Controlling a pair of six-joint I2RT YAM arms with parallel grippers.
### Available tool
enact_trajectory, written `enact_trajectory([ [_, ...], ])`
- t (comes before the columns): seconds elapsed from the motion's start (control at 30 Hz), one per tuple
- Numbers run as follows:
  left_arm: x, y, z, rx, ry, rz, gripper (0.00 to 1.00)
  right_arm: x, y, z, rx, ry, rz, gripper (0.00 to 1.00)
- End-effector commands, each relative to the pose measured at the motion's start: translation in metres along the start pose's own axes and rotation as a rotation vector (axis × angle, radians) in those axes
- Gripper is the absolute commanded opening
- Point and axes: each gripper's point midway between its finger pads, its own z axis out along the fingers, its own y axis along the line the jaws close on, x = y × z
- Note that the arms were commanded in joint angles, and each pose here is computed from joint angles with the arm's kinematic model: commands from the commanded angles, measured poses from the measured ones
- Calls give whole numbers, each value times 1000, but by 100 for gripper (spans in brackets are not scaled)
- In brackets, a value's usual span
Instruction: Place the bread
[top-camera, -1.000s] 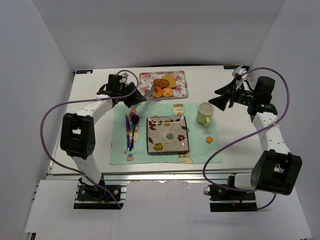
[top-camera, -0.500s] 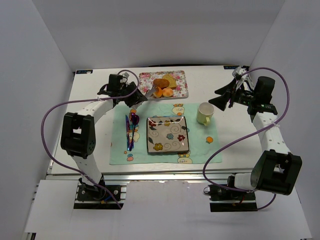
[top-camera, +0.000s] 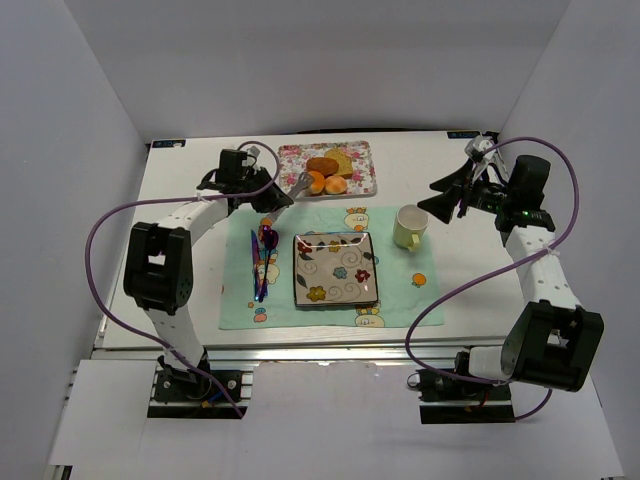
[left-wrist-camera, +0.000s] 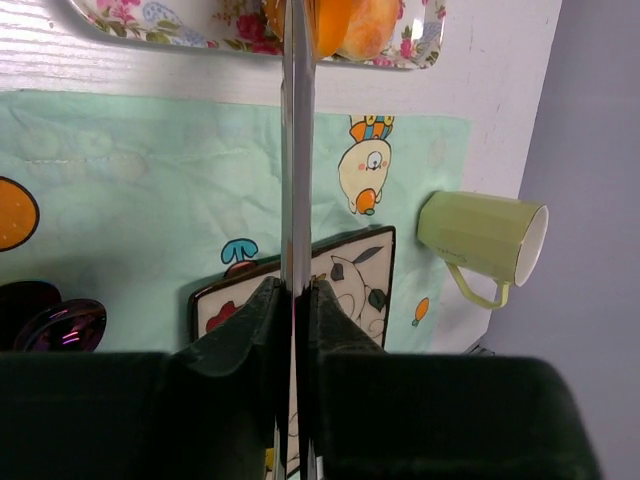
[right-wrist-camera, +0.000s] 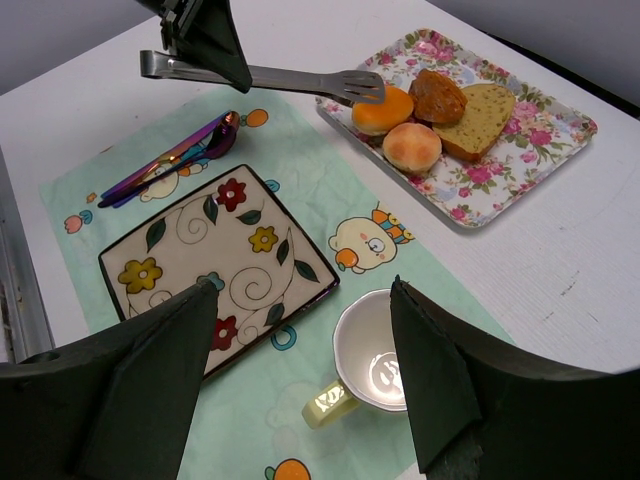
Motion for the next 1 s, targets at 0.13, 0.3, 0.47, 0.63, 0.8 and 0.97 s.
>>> enact_trajectory([
  [0.13,-8,-42,-41,95,-79,91,0,-16,8,-4,-15,-29,-49,75],
  [0.3,25,-40,-76,91,-60,130,0,-18,10,-5,-16,-33,-56,75],
  [0.47,100,-33,-102,90,72,164,0,-18,8,-4,-19,-32,-53,75],
  [0.63,169,-29,-103,99,201,194,1,-19,6,-4,-25,-27,-50,75],
  [0.8,189,-23,-102,64,230,228,18,-20,7,-3,-33,-27,-44,75],
  [0.97,182,-24,-99,53,193,235,48,-22,9,-4,-32,-30,-53,75],
])
